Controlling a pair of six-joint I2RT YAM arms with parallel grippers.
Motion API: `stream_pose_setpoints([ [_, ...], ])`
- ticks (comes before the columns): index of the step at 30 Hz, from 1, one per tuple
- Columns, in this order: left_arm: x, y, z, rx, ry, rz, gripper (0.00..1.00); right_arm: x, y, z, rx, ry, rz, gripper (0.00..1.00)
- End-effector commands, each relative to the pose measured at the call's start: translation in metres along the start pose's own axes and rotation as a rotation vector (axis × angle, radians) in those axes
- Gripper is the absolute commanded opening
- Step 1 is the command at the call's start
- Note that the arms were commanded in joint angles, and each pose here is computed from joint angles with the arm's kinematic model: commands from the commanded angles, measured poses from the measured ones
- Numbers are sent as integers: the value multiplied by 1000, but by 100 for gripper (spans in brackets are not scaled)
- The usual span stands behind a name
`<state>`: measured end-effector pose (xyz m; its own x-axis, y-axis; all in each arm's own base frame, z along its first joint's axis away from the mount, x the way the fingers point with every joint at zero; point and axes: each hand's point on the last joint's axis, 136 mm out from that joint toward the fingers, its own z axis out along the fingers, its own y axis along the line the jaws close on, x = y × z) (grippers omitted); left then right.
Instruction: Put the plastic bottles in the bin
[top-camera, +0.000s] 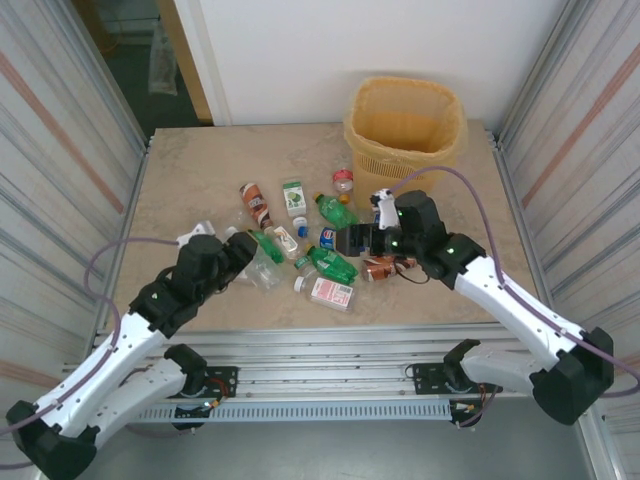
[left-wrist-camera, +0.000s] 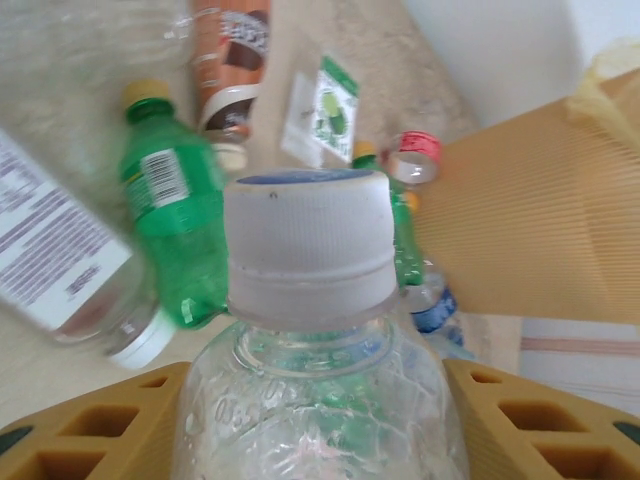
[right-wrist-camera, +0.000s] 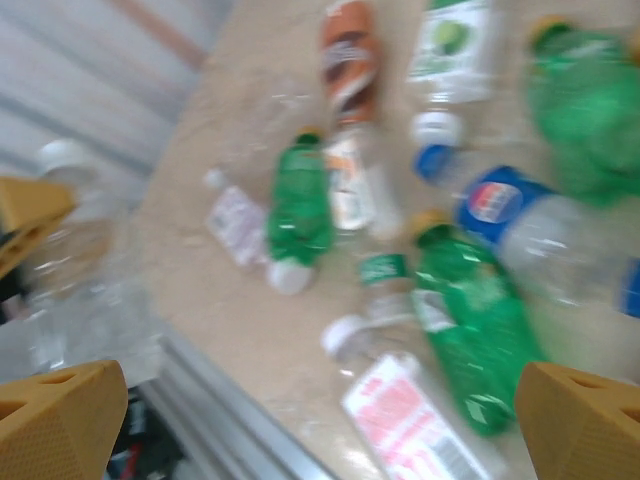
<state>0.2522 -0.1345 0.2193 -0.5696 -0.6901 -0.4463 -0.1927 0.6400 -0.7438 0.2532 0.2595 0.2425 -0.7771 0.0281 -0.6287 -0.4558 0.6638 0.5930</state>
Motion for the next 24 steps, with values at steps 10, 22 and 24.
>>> stream_pose_setpoints([
  [10, -8, -142, 2, 499, 204, 317, 24, -26, 113, 27, -460, 42, -176, 98],
  [22, -3, -178, -3, 668, 276, 334, 24, -31, 127, 45, -531, 47, -185, 90],
  [24, -3, -178, -4, 675, 277, 331, 25, -32, 129, 46, -543, 47, -183, 85],
])
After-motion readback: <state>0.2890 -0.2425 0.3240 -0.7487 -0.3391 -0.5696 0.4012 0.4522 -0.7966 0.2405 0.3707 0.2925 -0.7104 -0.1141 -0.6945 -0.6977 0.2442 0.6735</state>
